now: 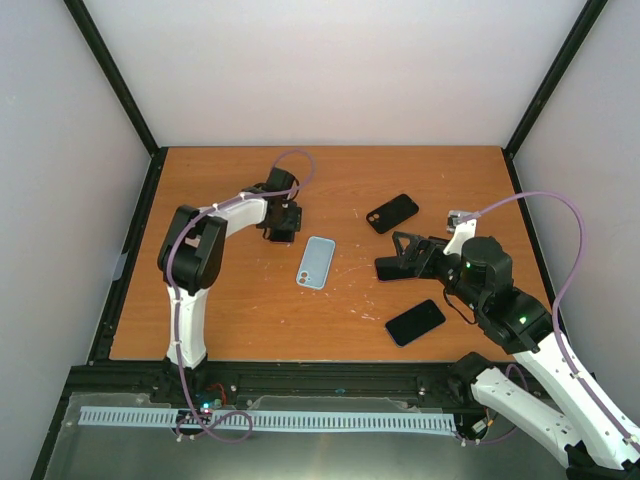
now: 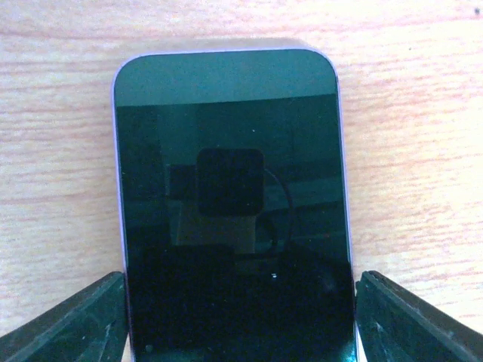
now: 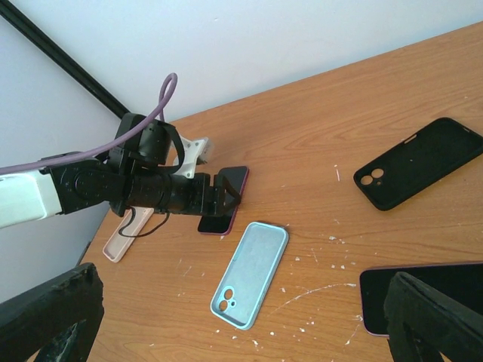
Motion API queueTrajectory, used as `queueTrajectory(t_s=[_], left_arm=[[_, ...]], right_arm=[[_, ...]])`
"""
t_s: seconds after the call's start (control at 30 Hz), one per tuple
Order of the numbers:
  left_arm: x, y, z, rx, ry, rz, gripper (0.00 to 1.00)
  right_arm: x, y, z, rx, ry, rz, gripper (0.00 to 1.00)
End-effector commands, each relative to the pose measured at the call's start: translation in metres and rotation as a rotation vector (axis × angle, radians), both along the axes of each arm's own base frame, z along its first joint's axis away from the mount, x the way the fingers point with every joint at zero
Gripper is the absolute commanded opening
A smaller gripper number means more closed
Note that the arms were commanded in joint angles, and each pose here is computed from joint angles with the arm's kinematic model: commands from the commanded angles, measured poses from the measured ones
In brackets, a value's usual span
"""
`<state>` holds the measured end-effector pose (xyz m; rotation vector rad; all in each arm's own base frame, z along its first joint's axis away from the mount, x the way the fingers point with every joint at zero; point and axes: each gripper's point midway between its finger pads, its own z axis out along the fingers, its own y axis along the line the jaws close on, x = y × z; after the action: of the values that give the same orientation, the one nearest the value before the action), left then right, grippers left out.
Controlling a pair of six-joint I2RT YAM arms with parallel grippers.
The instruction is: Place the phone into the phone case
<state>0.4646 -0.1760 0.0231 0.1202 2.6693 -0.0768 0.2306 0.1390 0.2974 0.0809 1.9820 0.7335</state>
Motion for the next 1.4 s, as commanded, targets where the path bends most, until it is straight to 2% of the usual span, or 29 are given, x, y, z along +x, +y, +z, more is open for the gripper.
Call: queueTrajectory(t_s=[0.0,0.13,0.27,0.5,0.7,1.03,1.27,1.37], left_arm=[[-0.005,0.002,0.009,0.037,0.026,0.026,0.82],[0.002,0.003,-0.001,0.064,0.042,0.035,0.87],[0.003,0.002,-0.008,0.074,0.053,0.03,0.87],[-0.003,0.004,-0.014,0.08,0.071,0.03,0.81],[-0.009,0.002,0.01,0.053,0.039,0.023,0.67],[-0.043,-0.027,0.07,-0.099,-0.032,-0.059,0.56],[-0.079,-0.082,0.09,-0.311,-0.014,-0.185,0.54],[-0.091,-0.098,0.089,-0.342,-0.002,-0.211,0.54]], right_arm=[[0.0,0.0,0.003,0.021,-0.014,-0.004,1.0],[-0.002,0.0,0.003,0.023,-0.015,-0.003,1.0],[-0.003,-0.005,0.007,0.017,-0.026,-0.019,1.0],[-0.004,-0.007,0.007,0.013,-0.031,-0.027,1.0],[-0.004,-0.008,0.008,0.014,-0.032,-0.029,1.0],[-0.003,-0.008,0.003,0.021,-0.017,-0.033,1.0],[-0.001,-0.006,-0.004,0.02,-0.003,-0.034,1.0],[-0.001,-0.005,-0.006,0.022,0.004,-0.031,1.0]])
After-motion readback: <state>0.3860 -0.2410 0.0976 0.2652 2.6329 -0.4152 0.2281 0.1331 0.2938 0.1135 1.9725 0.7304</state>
